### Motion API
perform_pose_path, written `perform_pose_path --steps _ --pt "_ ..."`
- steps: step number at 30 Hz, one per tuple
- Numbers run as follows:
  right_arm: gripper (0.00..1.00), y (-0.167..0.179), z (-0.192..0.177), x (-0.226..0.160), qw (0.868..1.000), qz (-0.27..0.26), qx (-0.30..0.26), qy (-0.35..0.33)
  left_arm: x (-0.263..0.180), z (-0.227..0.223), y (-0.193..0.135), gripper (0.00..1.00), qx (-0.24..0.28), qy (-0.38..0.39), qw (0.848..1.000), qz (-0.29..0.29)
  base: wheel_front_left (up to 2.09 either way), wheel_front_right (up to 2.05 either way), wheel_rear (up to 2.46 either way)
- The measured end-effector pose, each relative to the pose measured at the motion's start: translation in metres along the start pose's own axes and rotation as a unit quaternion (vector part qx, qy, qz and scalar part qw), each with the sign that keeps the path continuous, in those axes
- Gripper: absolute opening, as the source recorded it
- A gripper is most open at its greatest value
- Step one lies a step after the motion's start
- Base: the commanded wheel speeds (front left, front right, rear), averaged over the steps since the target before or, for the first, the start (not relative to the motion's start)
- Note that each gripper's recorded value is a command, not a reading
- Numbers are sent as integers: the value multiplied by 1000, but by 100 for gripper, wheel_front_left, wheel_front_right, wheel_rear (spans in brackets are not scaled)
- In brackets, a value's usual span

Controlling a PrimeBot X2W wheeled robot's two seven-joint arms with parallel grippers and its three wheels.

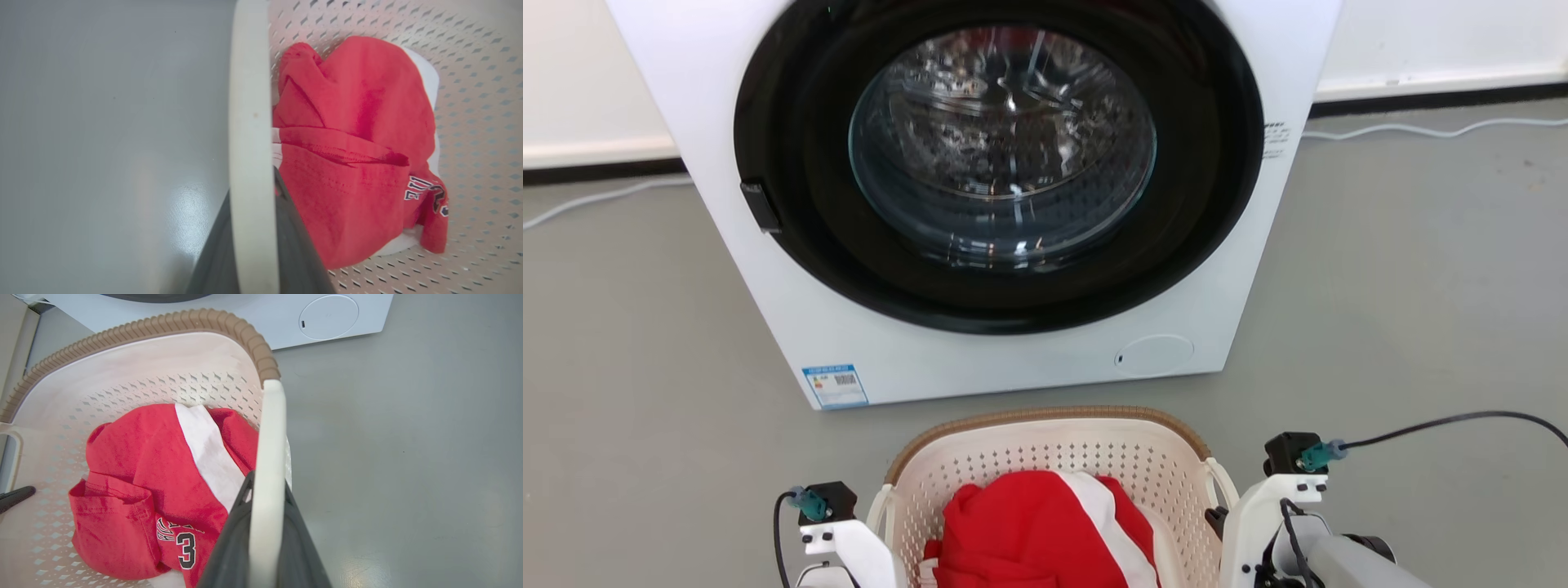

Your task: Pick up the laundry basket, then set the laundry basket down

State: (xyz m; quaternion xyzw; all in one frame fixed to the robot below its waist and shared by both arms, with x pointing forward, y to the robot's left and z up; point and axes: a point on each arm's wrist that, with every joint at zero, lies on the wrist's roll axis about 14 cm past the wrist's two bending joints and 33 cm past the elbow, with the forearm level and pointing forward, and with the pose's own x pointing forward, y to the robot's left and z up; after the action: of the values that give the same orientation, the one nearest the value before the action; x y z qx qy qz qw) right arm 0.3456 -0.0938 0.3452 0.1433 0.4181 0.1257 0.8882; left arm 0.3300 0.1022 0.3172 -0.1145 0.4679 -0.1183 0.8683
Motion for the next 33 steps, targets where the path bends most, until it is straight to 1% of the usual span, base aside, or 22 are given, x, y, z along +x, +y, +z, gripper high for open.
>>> perform_pose_path --steps 4,10,15,33 --pt "0 -1 0 -6 1000 -2 -10 12 -4 -1 -5 0 5 10 1000 -4 0 0 0" --pt "0 -4 0 -11 1000 -5 -11 17 -6 -4 -10 0 8 21 1000 -8 0 0 0" --pt "0 -3 1 -13 1000 -2 15 17 -8 -1 -11 0 9 14 1000 -9 0 0 0" --pt "0 -5 -3 -16 1000 -4 8 23 -8 -3 -15 0 14 18 1000 -12 0 0 0"
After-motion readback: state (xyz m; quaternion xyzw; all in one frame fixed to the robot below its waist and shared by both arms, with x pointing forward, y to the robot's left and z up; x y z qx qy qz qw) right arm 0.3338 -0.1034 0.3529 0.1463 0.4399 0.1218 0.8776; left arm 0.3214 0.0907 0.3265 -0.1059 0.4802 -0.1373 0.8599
